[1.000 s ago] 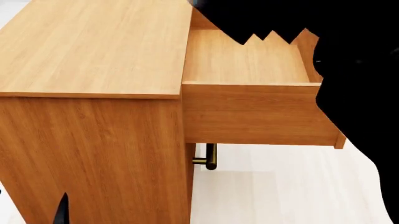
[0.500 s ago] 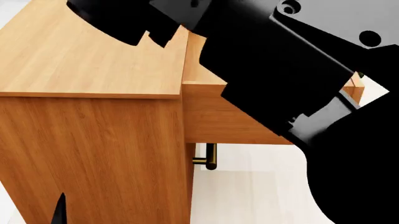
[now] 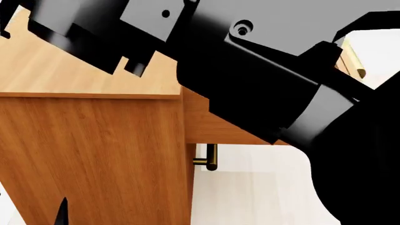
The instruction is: Put the bowl on top of the cabinet.
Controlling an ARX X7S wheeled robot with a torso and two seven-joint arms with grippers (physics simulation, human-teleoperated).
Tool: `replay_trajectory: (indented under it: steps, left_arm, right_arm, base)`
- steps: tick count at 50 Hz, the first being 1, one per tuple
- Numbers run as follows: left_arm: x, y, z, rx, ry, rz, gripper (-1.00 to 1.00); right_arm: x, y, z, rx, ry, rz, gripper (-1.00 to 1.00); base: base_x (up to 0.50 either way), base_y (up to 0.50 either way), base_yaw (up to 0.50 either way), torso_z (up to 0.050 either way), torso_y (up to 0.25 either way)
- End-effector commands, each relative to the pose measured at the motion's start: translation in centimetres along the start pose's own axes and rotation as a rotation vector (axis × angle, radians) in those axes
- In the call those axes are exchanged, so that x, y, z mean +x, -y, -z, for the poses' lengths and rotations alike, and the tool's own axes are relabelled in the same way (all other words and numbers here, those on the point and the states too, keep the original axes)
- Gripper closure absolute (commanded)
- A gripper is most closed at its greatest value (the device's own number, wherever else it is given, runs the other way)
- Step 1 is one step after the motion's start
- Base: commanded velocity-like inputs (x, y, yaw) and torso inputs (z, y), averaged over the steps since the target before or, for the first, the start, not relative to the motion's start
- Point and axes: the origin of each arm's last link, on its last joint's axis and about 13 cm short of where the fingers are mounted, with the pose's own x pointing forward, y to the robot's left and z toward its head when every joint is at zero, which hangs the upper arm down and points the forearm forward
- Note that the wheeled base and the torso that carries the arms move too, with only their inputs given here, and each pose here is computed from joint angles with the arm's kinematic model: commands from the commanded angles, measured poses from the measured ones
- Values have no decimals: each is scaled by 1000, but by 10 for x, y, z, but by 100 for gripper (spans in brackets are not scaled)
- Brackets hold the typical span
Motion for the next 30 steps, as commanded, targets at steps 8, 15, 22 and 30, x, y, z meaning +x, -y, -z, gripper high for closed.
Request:
replay_trajectory:
  steps: [8,15,22,30]
  left_arm:
    - [1,-2,0,-5,1,-1,-100]
    - [1,-2,-1,-10,2,-1,-100]
    - [1,-3,-2,-16,6,-6,-100]
    - [-1,-4,-4,-19,12,-7,-100]
  right_arm:
    - [-2,-21,8,-21,-40,-125,100]
    - [1,-22,17,-71,-94,-122,100]
    - [0,-26,22,-121,-118,-132,100]
    - [-1,-33,25,-159,-132,-154,100]
  base:
    - [0,0,0,0,1]
    - [0,0,0,0,0]
    - [0,0,0,0,0]
    - [0,0,0,0,1]
